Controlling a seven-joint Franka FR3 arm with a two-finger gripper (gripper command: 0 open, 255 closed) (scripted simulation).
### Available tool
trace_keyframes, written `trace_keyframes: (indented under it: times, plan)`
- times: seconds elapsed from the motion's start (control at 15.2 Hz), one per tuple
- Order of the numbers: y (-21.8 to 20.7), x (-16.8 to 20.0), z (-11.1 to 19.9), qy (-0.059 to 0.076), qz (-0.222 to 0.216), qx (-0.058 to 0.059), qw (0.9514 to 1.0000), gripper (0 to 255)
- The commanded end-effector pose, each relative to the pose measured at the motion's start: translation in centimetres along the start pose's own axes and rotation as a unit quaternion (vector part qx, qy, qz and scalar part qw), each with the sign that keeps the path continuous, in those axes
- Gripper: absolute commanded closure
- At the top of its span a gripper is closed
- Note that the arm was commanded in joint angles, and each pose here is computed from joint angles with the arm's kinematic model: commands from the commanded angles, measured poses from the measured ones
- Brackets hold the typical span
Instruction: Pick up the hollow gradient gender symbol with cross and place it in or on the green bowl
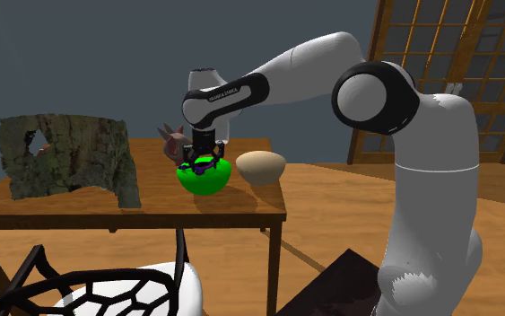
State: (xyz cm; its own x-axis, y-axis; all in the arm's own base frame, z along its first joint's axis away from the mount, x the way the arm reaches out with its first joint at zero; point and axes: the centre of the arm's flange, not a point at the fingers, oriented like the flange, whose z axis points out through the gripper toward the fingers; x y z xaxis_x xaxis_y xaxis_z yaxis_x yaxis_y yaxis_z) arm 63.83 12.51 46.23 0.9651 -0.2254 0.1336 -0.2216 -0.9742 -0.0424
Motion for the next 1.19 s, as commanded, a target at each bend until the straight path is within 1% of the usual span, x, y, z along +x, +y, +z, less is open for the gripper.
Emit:
trace_keyframes:
  times: [0.0,0.07,0.13,0.46,0.73,1.12]
  plan:
    - [0.0,0.0,0.0,0.000,0.000,0.000,1.0000,255]
    - [0.0,0.0,0.0,0.000,0.000,0.000,1.0000,255]
    - [0.0,0.0,0.0,0.000,0.000,0.000,1.0000,0]
    - [0.0,0.0,0.0,0.000,0.000,0.000,1.0000,0]
    - [0.0,0.0,-5.0,0.000,0.000,0.000,1.0000,0]
    - [0.0,0.0,-5.0,0.000,0.000,0.000,1.0000,0]
